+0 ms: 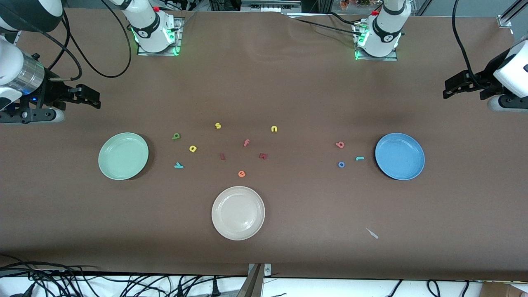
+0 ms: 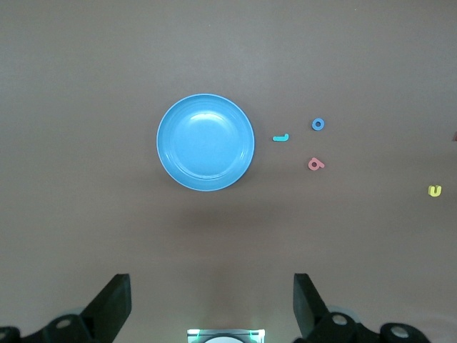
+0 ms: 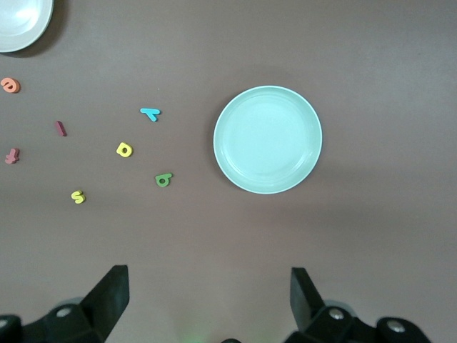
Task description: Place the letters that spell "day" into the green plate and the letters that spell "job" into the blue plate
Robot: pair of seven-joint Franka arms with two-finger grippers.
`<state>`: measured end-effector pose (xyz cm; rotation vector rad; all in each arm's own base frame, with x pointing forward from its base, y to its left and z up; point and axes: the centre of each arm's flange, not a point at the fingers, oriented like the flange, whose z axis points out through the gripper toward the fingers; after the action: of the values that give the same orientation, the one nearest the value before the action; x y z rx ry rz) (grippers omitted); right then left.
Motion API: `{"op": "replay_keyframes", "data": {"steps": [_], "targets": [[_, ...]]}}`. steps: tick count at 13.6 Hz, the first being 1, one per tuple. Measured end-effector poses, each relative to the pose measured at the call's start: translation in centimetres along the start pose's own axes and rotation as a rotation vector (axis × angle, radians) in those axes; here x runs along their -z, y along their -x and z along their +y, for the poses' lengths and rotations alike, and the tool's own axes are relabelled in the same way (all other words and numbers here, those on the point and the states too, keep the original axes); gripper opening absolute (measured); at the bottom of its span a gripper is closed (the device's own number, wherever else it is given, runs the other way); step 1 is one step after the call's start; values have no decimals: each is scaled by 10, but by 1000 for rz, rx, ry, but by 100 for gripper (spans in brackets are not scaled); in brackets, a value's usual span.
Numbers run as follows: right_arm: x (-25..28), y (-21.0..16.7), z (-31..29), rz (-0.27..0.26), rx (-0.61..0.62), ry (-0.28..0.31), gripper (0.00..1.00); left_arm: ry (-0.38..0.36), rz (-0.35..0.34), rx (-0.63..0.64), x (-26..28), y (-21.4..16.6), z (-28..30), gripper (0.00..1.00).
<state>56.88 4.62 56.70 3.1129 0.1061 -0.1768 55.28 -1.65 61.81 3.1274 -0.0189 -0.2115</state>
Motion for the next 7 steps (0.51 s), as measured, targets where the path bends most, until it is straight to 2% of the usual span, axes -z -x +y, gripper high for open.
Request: {"op": "replay_keyframes", "data": {"steps": [7], "targets": [[0, 0, 0, 0, 0, 0, 100, -2, 0, -21, 0, 0, 11, 100]]}}
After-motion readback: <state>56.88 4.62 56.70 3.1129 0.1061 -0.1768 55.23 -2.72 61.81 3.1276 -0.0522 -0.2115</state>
